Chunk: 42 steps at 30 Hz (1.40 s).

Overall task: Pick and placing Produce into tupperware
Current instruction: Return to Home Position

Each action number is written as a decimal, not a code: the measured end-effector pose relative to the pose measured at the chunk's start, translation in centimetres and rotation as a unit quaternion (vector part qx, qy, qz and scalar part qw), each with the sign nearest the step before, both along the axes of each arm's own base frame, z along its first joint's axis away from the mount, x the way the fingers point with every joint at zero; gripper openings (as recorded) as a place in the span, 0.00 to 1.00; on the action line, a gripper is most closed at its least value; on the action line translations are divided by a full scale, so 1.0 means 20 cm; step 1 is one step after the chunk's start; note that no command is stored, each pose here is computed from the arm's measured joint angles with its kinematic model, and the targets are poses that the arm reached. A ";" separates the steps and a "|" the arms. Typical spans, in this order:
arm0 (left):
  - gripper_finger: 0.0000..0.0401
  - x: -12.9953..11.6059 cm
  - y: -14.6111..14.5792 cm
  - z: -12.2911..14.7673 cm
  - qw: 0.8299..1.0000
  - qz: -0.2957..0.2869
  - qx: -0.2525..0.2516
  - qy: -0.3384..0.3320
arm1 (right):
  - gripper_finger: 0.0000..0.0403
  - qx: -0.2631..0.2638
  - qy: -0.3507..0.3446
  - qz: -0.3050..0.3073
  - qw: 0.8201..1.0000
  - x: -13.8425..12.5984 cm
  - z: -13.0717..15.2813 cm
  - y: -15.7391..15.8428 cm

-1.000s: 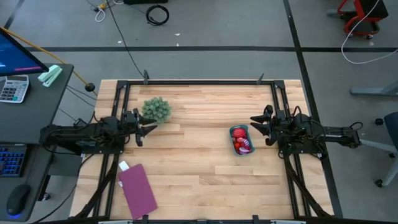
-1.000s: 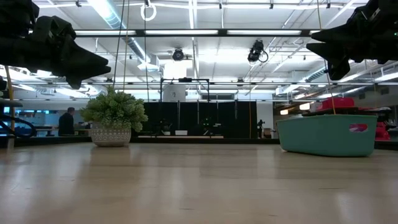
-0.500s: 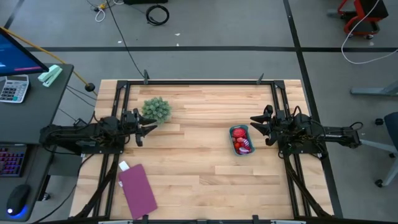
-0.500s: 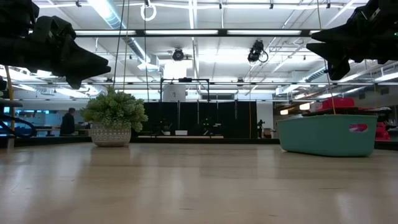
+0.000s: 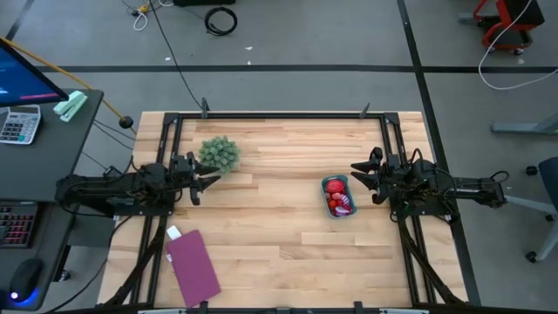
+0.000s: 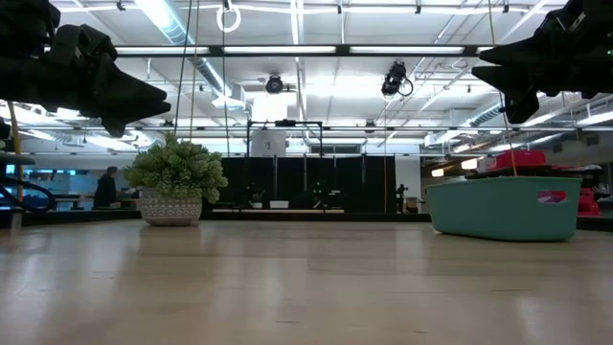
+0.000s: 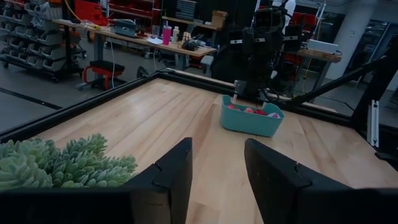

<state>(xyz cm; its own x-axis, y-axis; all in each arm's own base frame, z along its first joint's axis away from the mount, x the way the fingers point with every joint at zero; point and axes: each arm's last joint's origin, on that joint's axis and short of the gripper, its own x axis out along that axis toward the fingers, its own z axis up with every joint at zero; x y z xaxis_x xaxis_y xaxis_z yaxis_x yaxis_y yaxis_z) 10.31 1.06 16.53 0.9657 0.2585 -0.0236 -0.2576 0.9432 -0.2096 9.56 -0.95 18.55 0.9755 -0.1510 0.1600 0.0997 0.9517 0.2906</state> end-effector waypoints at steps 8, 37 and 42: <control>0.35 0.00 0.00 0.00 1.000 0.000 0.000 0.000 | 0.36 0.000 0.000 0.000 1.000 0.00 0.00 0.00; 0.34 0.00 0.00 0.00 1.000 0.000 0.000 0.000 | 0.36 0.000 0.000 0.000 1.000 0.00 0.00 0.00; 0.35 0.00 0.00 0.00 1.000 0.000 0.000 0.000 | 0.36 0.000 0.000 0.000 1.000 0.00 0.00 0.00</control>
<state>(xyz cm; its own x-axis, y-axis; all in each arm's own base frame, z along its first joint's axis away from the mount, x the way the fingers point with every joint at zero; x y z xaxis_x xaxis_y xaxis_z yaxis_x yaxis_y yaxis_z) 10.31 1.07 16.52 0.9656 0.2588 -0.0238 -0.2580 0.9433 -0.2089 9.56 -0.95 18.56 0.9755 -0.1510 0.1602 0.0996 0.9517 0.2906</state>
